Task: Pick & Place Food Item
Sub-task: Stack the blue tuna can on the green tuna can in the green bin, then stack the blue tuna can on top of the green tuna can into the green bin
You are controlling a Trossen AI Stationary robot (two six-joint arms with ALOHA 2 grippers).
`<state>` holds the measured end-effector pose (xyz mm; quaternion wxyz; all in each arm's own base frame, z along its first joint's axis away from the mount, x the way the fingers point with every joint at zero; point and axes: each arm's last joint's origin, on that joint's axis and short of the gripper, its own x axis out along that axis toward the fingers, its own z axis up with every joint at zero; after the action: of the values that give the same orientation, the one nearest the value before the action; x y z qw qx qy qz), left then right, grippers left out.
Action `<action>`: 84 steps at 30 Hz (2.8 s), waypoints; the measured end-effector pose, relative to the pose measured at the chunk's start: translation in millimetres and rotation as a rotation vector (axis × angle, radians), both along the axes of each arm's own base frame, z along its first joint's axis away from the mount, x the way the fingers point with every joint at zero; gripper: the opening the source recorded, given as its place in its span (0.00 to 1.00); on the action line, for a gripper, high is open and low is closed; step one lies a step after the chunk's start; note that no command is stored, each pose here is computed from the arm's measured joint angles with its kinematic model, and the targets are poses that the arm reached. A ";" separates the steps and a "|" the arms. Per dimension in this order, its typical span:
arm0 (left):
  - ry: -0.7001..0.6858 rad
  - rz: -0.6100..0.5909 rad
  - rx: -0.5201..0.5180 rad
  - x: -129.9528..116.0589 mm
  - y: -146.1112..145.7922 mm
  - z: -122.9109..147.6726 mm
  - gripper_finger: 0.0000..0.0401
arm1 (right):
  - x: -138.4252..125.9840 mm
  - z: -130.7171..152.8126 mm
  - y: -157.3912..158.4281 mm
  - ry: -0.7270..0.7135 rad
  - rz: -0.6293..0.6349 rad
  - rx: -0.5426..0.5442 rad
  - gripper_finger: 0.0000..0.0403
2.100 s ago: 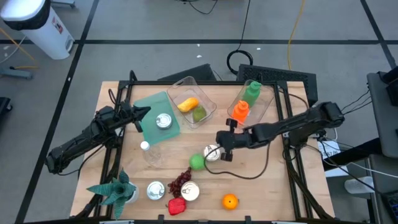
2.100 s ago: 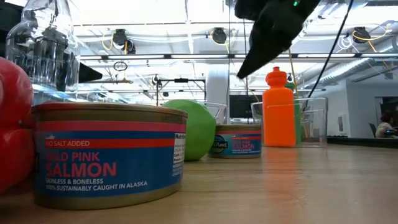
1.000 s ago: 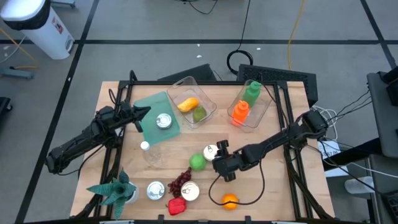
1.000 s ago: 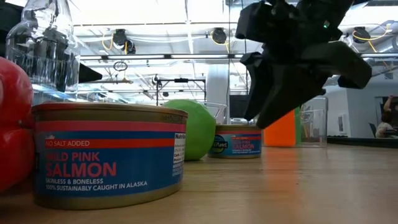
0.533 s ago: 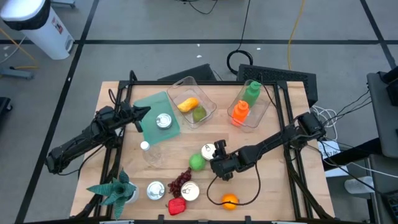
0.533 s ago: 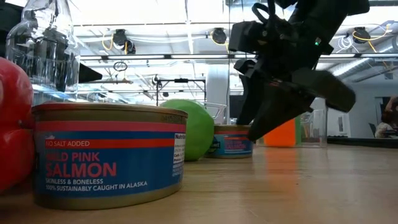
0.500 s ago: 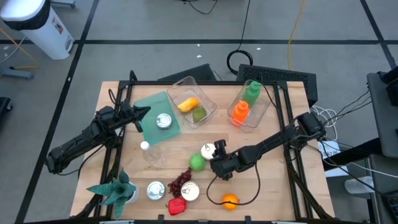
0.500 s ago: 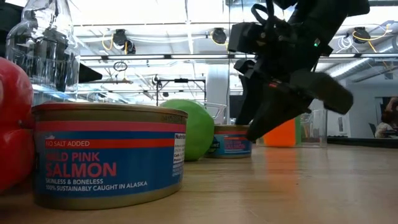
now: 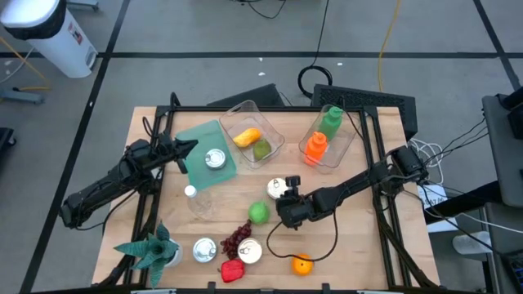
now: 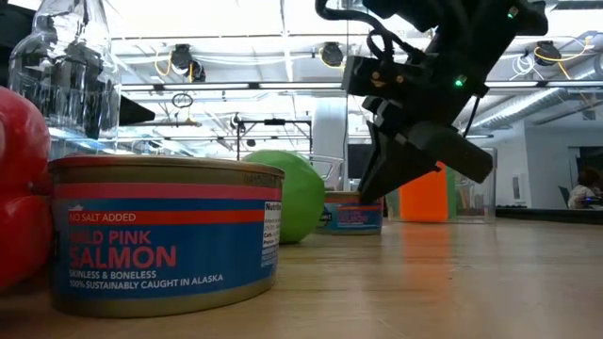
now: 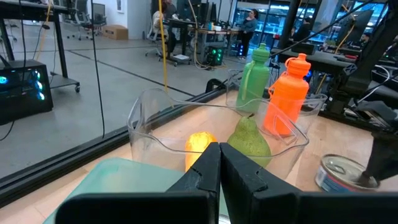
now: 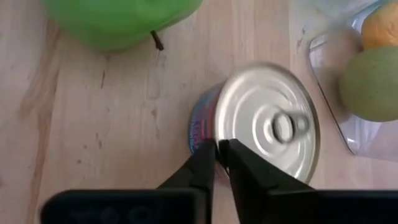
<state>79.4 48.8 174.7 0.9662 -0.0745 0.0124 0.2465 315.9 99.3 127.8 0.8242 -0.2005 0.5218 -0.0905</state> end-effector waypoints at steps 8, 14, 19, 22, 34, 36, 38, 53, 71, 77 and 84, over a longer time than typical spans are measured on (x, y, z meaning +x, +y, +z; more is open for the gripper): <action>0.000 0.000 -0.001 0.0 0.0 0.0 0.04 | -0.7 -1.9 -2.7 0.010 -0.004 0.007 0.00; -0.001 0.000 -0.001 0.0 0.0 0.0 0.04 | 6.6 25.3 -0.3 -0.055 0.006 0.031 0.00; -0.001 0.000 -0.002 0.0 0.0 0.1 0.04 | 11.4 48.2 1.5 -0.110 0.047 0.059 0.00; -0.001 -0.001 -0.002 0.0 0.0 0.0 0.04 | 13.9 56.9 0.9 -0.145 0.049 0.058 0.00; -0.002 -0.004 -0.001 0.1 -0.1 0.1 0.04 | 13.6 66.9 -2.5 -0.183 0.047 0.018 0.00; -0.002 -0.004 -0.001 0.1 -0.1 0.1 0.04 | 13.7 67.2 -2.7 -0.182 0.054 0.003 0.00; -0.001 -0.005 -0.001 0.1 -0.1 0.1 0.04 | 14.1 67.5 -2.6 -0.186 0.056 0.003 0.00; -0.002 -0.004 -0.001 0.1 -0.1 0.1 0.04 | 26.9 92.3 -2.3 -0.243 0.093 -0.067 0.00; -0.002 -0.008 -0.001 0.1 -0.2 0.1 0.04 | 45.6 114.5 -31.0 -0.247 0.111 -0.024 0.00; -0.007 -0.026 -0.002 0.4 -0.6 0.5 0.04 | 43.0 108.3 -30.7 -0.210 0.074 0.037 0.00; -0.139 -0.032 -0.056 -4.3 -3.9 35.0 0.03 | 34.2 104.0 -31.5 -0.138 0.008 0.083 0.00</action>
<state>75.1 44.8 209.6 0.9660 -0.1183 -0.0465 0.2250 350.1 67.8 231.8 0.8661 -0.1614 0.4664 -0.0791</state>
